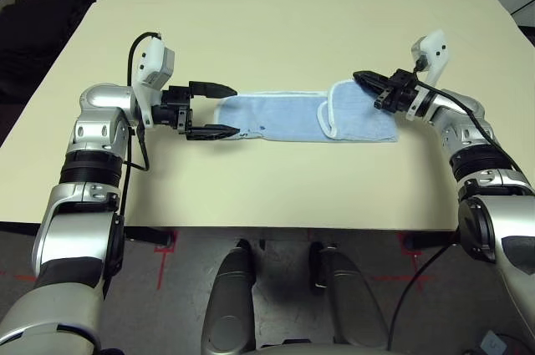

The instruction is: Fold the towel and set it aside.

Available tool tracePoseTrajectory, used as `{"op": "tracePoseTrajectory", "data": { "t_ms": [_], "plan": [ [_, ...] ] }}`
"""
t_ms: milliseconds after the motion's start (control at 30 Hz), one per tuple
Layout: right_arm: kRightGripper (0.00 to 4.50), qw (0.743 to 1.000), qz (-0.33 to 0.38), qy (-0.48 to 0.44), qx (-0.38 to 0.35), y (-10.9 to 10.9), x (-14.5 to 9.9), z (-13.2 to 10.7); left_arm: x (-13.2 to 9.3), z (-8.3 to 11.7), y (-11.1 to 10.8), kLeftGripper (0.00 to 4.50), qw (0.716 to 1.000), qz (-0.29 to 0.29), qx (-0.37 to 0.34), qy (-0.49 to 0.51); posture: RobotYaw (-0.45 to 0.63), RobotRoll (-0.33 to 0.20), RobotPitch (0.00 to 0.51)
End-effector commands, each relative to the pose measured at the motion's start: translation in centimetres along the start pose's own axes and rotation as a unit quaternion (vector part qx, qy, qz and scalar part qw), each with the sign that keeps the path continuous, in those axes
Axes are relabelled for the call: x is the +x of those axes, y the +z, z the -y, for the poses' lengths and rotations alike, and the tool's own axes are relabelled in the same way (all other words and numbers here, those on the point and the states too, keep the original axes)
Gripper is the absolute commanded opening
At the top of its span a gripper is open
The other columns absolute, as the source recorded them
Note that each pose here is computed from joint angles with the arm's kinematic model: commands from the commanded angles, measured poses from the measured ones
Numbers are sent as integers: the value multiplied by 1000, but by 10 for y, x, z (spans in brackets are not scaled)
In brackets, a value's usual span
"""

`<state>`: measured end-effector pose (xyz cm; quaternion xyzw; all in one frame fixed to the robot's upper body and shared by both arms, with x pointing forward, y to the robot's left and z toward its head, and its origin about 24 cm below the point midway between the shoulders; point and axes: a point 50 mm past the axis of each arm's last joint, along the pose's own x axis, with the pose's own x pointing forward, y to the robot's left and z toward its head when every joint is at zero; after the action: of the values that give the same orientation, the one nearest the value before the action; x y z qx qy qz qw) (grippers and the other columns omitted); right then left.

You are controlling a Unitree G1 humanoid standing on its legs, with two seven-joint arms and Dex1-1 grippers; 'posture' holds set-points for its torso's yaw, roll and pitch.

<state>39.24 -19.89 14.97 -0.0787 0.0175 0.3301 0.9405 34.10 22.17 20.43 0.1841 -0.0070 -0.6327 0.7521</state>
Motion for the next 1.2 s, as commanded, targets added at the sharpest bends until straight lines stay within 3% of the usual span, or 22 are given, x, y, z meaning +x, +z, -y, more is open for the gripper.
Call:
{"op": "tracePoseTrajectory", "data": {
  "t_ms": [33,167,267,400,533,733,900,1200],
  "plan": [
    [14,998,-58,-12,12,-25,-2,-5,-1,2,-2,4500,1000,-8,-2,-3,14,0,241],
    [14,998,-61,-28,18,-28,-2,-5,-2,2,-2,4500,1000,-10,-2,-3,11,0,238],
    [14,999,-24,-32,32,-19,-1,-3,-1,2,-2,4500,1000,-9,-2,-3,10,0,235],
    [14,995,93,17,29,11,-10,1,-1,1,-1,4500,1000,-7,-1,-1,10,0,234],
    [14,982,153,89,-59,34,-37,5,-1,3,-3,4500,1000,-6,-1,0,5,0,228],
    [14,969,117,183,-120,33,-69,4,-1,5,-5,4500,1000,-4,-3,0,-6,0,226],
    [14,965,36,226,-130,14,-93,8,1,5,-5,4500,1000,-1,-4,-1,-11,0,220],
    [14,962,-4,225,-154,5,-107,15,2,8,-6,4500,1000,1,-10,-5,-10,0,214]
  ]
}}
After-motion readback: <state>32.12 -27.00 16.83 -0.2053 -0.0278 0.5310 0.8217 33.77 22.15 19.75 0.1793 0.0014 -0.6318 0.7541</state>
